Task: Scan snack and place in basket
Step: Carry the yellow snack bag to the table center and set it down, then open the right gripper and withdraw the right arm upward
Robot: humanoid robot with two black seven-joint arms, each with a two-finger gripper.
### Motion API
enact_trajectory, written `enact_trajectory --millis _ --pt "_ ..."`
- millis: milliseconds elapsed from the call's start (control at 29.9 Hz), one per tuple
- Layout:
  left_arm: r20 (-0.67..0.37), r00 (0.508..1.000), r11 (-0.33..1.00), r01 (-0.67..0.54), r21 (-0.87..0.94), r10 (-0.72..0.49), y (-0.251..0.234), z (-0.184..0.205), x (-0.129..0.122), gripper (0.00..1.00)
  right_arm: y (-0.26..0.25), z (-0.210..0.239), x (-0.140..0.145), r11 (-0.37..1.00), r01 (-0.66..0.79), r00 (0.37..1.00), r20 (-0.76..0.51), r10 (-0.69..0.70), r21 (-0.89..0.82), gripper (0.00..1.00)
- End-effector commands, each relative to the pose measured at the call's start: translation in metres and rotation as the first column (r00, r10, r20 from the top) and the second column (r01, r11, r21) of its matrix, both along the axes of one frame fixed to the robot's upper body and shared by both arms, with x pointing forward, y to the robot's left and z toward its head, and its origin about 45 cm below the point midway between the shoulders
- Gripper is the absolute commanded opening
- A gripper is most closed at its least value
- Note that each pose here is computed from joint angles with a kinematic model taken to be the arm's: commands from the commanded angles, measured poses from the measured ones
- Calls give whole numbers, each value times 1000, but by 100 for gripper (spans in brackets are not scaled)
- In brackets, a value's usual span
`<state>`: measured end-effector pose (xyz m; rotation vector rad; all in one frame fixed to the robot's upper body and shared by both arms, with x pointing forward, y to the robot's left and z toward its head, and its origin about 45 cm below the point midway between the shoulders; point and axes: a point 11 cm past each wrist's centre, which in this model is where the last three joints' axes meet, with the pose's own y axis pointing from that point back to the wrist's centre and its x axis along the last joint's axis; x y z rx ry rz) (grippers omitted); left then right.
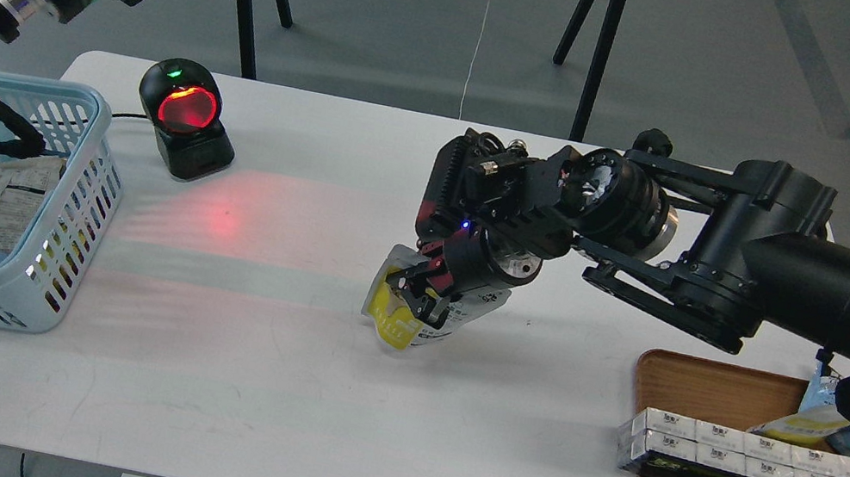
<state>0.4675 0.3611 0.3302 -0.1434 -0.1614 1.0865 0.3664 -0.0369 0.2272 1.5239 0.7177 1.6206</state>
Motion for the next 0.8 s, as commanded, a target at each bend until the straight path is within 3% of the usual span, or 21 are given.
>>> enact_trajectory --millis 0,33,67,100,134,201,402,536,636,770 --pt "0 1000 1000 1 0 -1 0 0 0 100 12 -6 -2 1000 -11 1000 -3 11 -7 13" --pt "0 1000 1000 2 -1 -2 -1 0 0 100 15 -5 -3 1000 -15 1000 -3 15 -6 29" --pt "2 1000 1000 3 -3 -3 -2 0 1 100 16 -5 -4 1000 -18 1000 -3 18 -3 54" --pt "3 1000 1000 2 -8 -2 -2 1 1 100 17 -4 -3 1000 -16 1000 -4 16 4 67" --pt "5 1000 1000 4 -11 -4 -3 2 2 100 19 -3 -4 1000 -20 1000 -3 20 7 72" --pt "5 1000 1000 -4 -10 4 -1 3 3 100 23 1 -4 1000 -23 1000 -1 23 21 98" --pt "-5 999 999 -34 -3 34 8 -1 4 100 37 32 4 995 -20 999 35 17 96 98" --pt "-11 999 999 -38 6 38 11 -4 3 100 44 76 22 979 19 997 68 -33 202 98" --pt "-13 999 999 -37 4 37 10 -5 3 100 31 124 54 921 158 985 7 -172 355 99" --pt "-17 999 999 -38 12 38 12 -6 1 100 -32 186 91 758 355 931 -130 -342 548 98"
